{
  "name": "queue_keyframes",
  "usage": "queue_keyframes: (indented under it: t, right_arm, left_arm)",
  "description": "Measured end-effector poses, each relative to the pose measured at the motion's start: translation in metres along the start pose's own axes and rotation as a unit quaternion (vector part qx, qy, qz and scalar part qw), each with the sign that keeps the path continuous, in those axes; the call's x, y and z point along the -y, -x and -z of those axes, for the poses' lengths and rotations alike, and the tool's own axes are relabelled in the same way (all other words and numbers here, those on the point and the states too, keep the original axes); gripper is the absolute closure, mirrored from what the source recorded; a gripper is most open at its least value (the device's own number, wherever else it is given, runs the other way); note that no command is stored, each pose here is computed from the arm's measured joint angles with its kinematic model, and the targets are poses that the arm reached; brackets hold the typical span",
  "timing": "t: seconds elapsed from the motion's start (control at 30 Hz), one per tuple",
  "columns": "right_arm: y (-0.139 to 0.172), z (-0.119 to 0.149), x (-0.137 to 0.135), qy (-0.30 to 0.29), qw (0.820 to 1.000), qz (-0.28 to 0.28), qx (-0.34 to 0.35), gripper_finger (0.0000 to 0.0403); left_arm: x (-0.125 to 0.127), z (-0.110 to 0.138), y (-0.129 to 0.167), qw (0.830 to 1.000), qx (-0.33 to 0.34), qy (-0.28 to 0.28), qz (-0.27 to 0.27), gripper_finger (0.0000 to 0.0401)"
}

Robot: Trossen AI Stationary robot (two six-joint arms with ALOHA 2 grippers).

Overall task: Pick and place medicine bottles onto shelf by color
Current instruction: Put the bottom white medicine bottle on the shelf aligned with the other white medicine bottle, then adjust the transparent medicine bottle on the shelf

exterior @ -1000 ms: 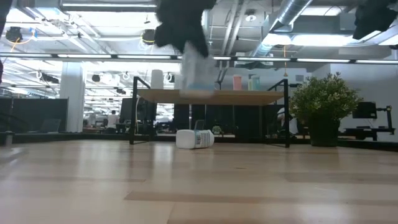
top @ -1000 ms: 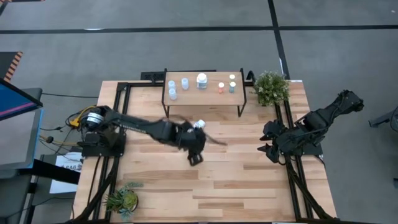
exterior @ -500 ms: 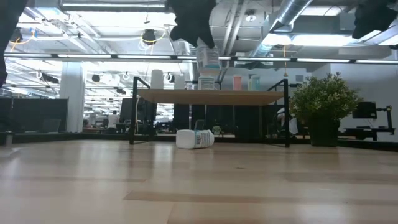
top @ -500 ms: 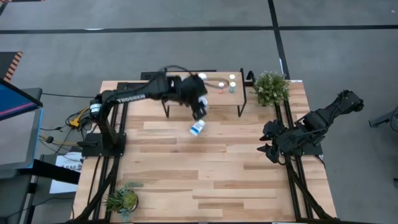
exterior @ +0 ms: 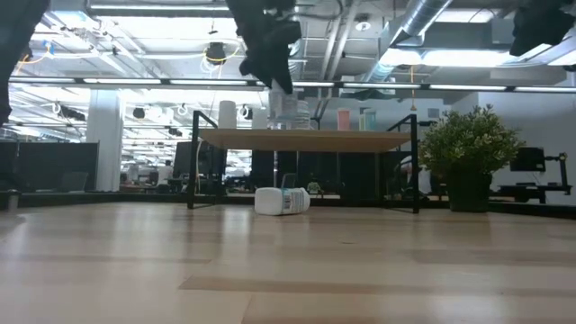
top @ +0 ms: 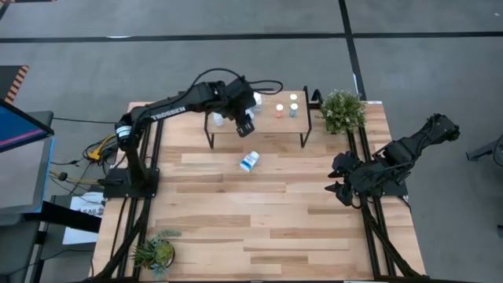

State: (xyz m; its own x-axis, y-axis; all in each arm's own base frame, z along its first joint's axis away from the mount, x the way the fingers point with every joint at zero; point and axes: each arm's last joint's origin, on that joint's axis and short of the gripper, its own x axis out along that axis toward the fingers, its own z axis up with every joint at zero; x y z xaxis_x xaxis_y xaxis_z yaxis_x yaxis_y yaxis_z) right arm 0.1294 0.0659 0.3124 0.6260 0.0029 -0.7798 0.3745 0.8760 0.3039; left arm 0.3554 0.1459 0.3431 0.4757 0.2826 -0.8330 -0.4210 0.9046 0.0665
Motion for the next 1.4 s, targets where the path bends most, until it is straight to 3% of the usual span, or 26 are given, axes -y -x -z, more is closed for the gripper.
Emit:
queue_keyframes:
  t: [0.2,0.53,0.97,1.2,1.4]
  right_arm:
    - [0.0,0.0,0.0,-0.003,1.0,-0.001,0.001,0.0138]
    - [0.0,0.0,0.0,-0.003,1.0,0.0,0.0,0.0138]
    - [0.0,0.0,0.0,-0.004,1.0,-0.001,-0.002,0.0138]
    - [0.0,0.0,0.0,-0.004,1.0,-0.001,-0.002,0.0138]
    - [0.0,0.0,0.0,-0.004,1.0,-0.002,-0.002,0.0138]
  left_arm:
    - [0.002,-0.003,-0.019,1.0,-0.003,0.003,-0.012,0.0259]
    - [0.003,-0.005,-0.022,1.0,0.004,-0.007,0.007,0.0252]
    - [-0.004,-0.01,-0.024,1.0,0.027,0.003,-0.011,0.0164]
    - [-0.003,-0.023,-0.007,0.998,0.063,0.004,-0.017,0.0159]
    - [0.008,-0.03,0.027,0.998,0.063,0.004,-0.005,0.0158]
